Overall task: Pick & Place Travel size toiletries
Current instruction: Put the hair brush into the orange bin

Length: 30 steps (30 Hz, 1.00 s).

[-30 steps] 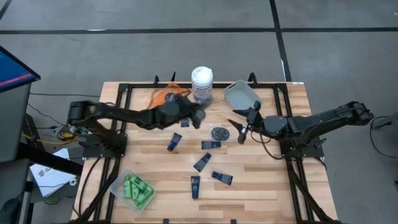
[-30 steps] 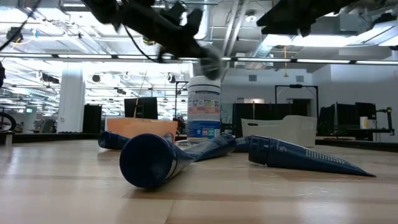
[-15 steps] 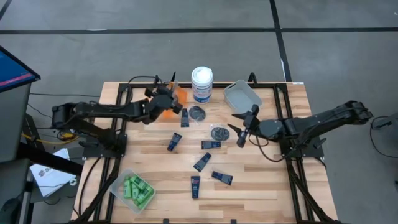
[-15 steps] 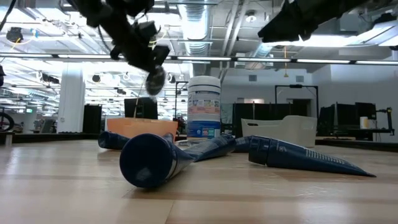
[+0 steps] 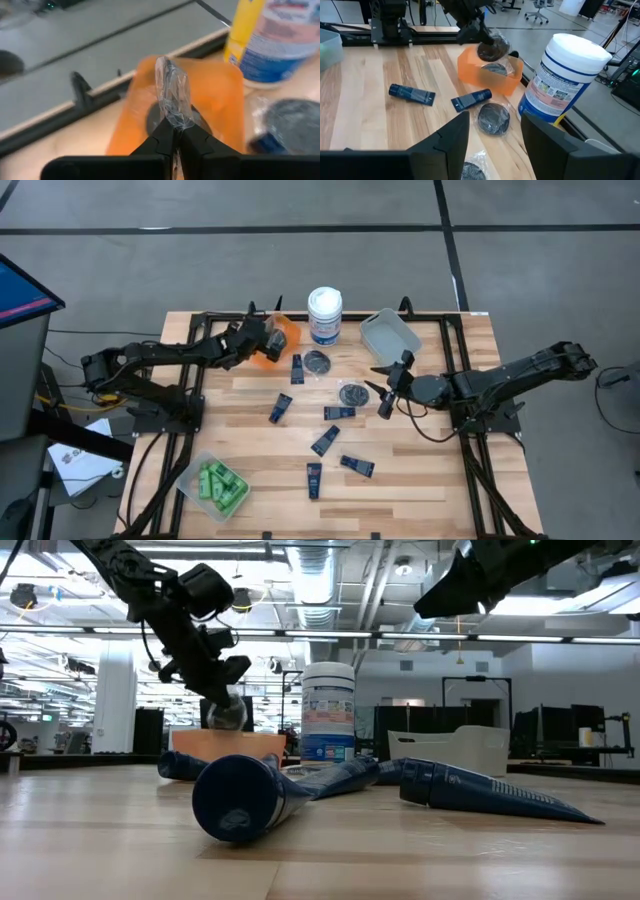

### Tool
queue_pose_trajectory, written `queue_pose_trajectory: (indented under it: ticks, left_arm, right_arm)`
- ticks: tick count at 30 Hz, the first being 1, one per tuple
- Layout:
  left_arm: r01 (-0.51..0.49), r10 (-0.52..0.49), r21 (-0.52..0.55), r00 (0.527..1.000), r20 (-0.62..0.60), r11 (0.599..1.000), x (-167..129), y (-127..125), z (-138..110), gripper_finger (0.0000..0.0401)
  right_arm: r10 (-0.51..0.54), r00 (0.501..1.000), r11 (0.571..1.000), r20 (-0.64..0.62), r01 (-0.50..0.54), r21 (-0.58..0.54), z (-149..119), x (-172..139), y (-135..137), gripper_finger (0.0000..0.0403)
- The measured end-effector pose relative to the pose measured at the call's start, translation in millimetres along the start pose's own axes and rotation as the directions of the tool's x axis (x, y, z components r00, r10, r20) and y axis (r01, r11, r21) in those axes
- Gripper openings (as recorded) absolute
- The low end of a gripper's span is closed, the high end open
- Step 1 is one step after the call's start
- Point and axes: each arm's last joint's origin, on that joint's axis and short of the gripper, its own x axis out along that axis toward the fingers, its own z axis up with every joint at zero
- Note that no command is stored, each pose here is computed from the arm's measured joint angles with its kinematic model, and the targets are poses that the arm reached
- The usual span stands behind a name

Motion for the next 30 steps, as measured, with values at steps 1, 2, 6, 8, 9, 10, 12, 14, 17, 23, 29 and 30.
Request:
queue_pose_trajectory:
  ticks: [1,2,6,8,9,10,12,14,17,23,29,30]
  left_arm:
    - [0.023,-0.023,-0.001,1.0,-0.013,1.0,0.7,0.3,-1.3,0.0003]
    - [0.041,-0.041,-0.001,0.999,-0.021,0.999,1.0,-0.1,-2.6,0.0003]
    - [0.089,-0.089,0.001,0.995,-0.043,0.996,1.2,-1.1,-5.1,0.0004]
    - [0.102,-0.102,0.0,0.994,-0.047,0.995,1.2,-1.5,-5.2,0.0004]
    - [0.103,-0.103,0.001,0.993,-0.049,0.995,1.2,-1.5,-5.3,0.0004]
    - [0.104,-0.104,0.0,0.993,-0.048,0.995,1.2,-1.5,-5.2,0.0004]
    - [0.104,-0.104,0.0,0.993,-0.049,0.995,1.2,-1.5,-5.3,0.0005]
    - [0.107,-0.107,0.0,0.993,-0.05,0.994,1.2,-1.6,-5.3,0.0005]
    - [0.12,-0.12,0.0,0.991,-0.055,0.993,1.1,-2.0,-5.4,0.0005]
    - [0.133,-0.131,0.022,0.989,-0.068,0.991,1.0,-2.1,-6.4,0.0036]
    - [0.158,-0.15,0.057,0.98,-0.132,0.986,0.3,-1.8,-12.1,0.0135]
    - [0.157,-0.148,0.06,0.979,-0.137,0.986,0.2,-1.6,-12.8,0.0153]
  right_arm:
    - [0.0,1.0,1.0,-0.004,0.0,0.004,-0.4,0.0,0.0,0.017]
    - [-0.001,1.0,1.0,-0.006,0.001,0.009,-0.7,0.0,-0.1,0.0169]
    - [-0.001,1.0,1.0,-0.012,0.001,0.012,-1.4,0.0,-0.1,0.0169]
    - [-0.001,1.0,1.0,-0.013,0.001,0.014,-1.5,0.0,-0.1,0.0171]
    - [-0.001,1.0,1.0,-0.014,0.001,0.013,-1.6,0.0,-0.1,0.0172]
    - [-0.001,1.0,1.0,-0.017,0.001,0.016,-2.0,0.0,-0.2,0.0174]
    - [-0.001,1.0,1.0,-0.03,0.002,0.03,-3.5,0.0,-0.3,0.0177]
    - [-0.002,0.999,0.999,-0.045,0.004,0.037,-5.2,-0.1,-0.5,0.0181]
    - [-0.005,0.998,0.999,-0.069,0.008,0.04,-8.0,-0.3,-0.8,0.019]
    - [-0.013,0.994,0.998,-0.109,0.019,0.053,-12.5,-0.4,-2.0,0.0218]
    - [-0.029,0.986,0.996,-0.163,0.042,0.075,-18.6,-0.4,-4.4,0.0249]
    - [-0.03,0.985,0.996,-0.167,0.043,0.077,-19.1,-0.5,-4.5,0.0252]
